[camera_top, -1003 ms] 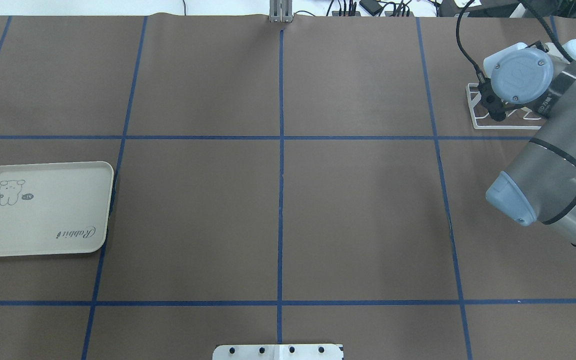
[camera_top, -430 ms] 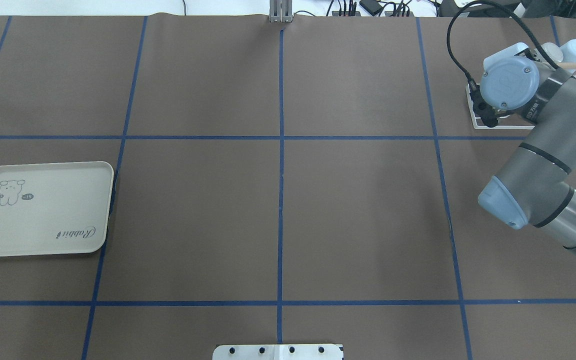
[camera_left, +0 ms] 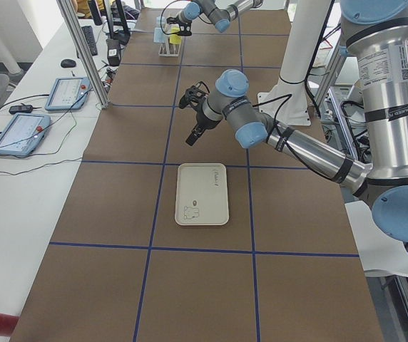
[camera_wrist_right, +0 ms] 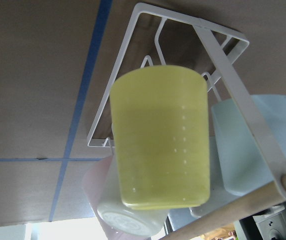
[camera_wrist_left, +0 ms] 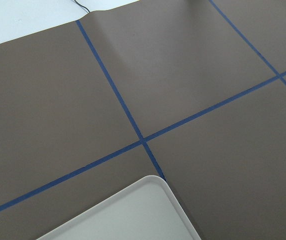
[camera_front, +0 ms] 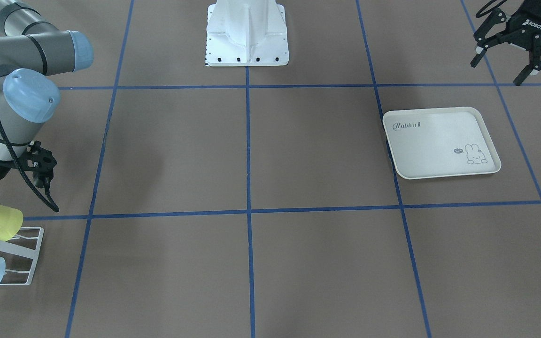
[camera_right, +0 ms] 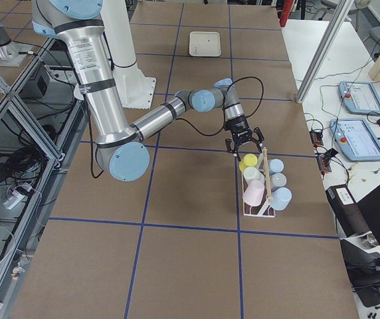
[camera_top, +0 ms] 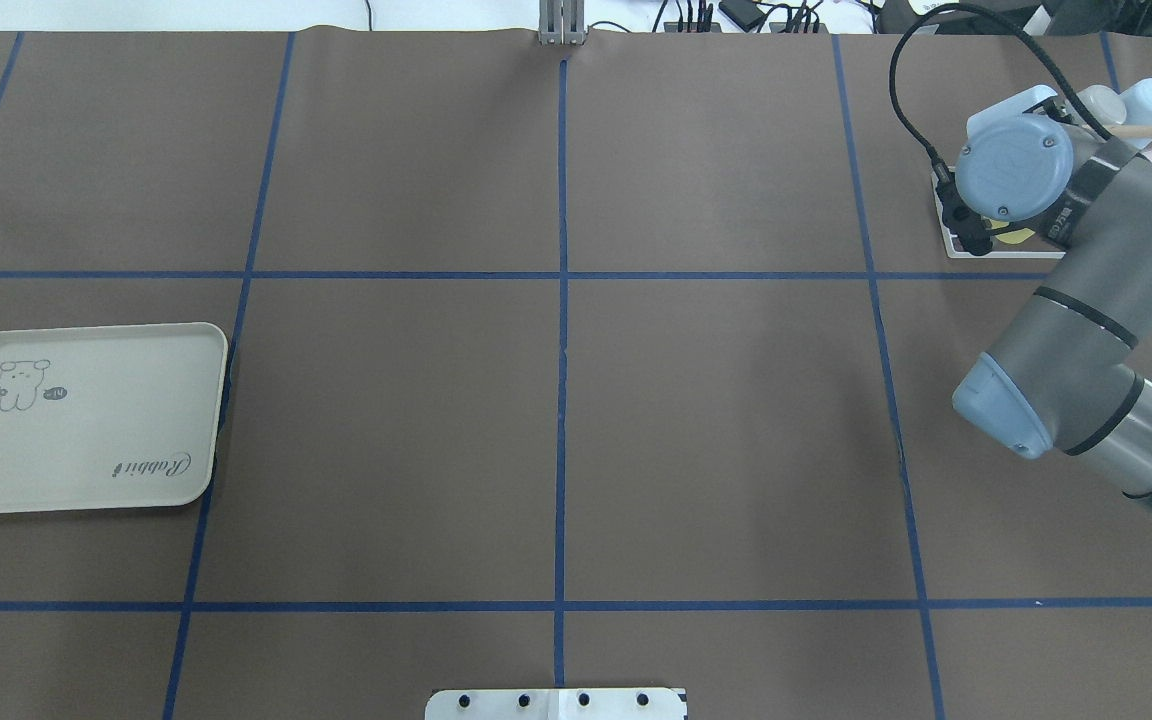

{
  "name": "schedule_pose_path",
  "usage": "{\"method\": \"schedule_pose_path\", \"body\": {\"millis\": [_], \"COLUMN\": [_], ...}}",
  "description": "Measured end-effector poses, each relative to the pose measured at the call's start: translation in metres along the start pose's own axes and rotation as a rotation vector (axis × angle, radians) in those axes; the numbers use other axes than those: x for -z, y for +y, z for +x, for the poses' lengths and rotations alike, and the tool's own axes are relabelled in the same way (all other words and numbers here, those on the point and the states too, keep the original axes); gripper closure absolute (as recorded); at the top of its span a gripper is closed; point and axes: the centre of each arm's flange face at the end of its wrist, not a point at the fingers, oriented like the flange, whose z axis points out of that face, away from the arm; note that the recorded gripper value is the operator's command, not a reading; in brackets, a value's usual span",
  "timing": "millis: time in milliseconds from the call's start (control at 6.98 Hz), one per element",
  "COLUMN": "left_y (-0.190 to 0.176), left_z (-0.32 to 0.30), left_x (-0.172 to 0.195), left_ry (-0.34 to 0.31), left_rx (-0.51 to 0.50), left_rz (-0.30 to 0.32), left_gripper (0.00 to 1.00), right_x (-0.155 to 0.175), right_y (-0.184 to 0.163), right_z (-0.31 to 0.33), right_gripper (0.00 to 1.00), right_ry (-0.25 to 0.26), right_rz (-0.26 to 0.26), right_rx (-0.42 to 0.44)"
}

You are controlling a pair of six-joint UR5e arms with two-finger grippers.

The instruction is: Transfer IKEA cup to right arm and place on rack

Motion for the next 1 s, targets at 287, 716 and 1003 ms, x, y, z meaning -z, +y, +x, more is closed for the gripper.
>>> {"method": "schedule_pose_path", "body": {"millis": [287,716,1003], "left_y": [0.0,0.001,0.002], "left_z": [0.0,0.0,-0.004], "left_x": [0.001,0.001,0.002], "left_ry": [0.0,-0.001,-0.009], "left_rx": [-0.001,-0.003,-0.017], "left_rz": [0.001,0.0,0.0], "left_gripper": [0.0,0.0,0.0], "right_x": [0.013,0.001,-0.044], "right_y": [0.009,0.083,0.175], "right_z": [0.014,0.028,0.009], "right_gripper": [0.01,0.01,0.01], "right_ry": [0.084,0.051,-0.133], "right_rz": [0.039,0.157,0.284], "right_rx": [-0.066,-0.275,-0.543]}}
